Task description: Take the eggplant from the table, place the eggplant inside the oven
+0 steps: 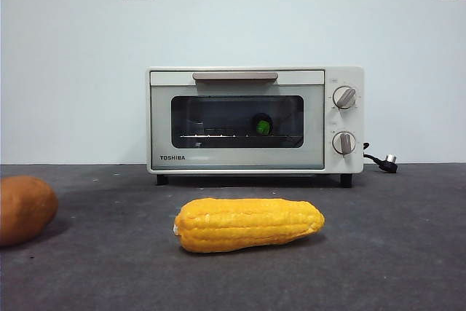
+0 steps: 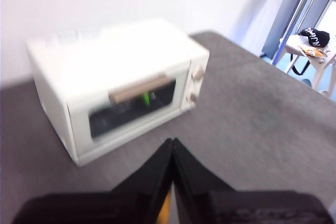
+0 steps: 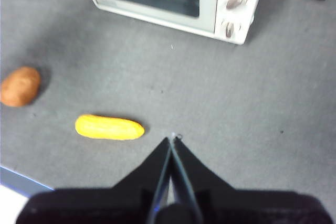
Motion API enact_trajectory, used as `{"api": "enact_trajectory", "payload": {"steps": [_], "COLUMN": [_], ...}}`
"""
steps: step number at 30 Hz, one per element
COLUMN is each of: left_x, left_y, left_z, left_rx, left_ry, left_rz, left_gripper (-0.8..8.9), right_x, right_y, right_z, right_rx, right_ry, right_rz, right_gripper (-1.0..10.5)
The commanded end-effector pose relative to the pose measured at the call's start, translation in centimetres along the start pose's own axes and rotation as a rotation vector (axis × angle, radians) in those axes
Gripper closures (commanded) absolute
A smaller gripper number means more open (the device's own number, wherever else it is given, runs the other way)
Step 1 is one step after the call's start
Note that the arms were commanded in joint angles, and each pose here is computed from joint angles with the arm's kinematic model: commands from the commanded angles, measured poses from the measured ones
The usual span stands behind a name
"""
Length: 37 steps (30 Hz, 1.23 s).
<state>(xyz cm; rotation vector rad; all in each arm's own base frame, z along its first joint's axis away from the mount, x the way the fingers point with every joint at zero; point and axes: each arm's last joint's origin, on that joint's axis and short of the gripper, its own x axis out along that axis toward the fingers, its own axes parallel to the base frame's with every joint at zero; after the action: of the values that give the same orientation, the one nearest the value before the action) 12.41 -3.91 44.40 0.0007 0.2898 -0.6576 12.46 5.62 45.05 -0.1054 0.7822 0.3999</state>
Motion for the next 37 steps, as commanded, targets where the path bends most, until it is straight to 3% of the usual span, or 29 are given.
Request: {"api": "enact_trajectory", "payload": {"steps": [1, 7, 15, 37], "left_x": [-1.6, -3.8, -2.9, 0.6], "left_y": [-0.7, -1.3, -0.4, 2.2], "left_z": [0.6, -0.4, -6.4, -22.4], "left_rx": [0.164, 0.251, 0.315, 0.182], "left_ry": [-0.104, -0.268, -0.402, -0.270], "left_rz": [0.010, 0.075, 0.171, 0.378], "left_gripper": [8.17, 8.17, 8.17, 8.17], "right_x": [1.2, 4.4, 8.0, 10.4], "right_y": [0.0, 0.0, -0.1, 0.0], "right_z": [0.4, 1.6, 2.7, 4.9], "right_rx": [-0.004, -0.002, 0.001, -0.001], "right_ry": [0.056, 0.150, 0.251, 0.117], "right_rz": [-0.010, -0.014, -0.019, -0.014], "right_gripper": [9.5, 9.5, 9.5, 9.5]}}
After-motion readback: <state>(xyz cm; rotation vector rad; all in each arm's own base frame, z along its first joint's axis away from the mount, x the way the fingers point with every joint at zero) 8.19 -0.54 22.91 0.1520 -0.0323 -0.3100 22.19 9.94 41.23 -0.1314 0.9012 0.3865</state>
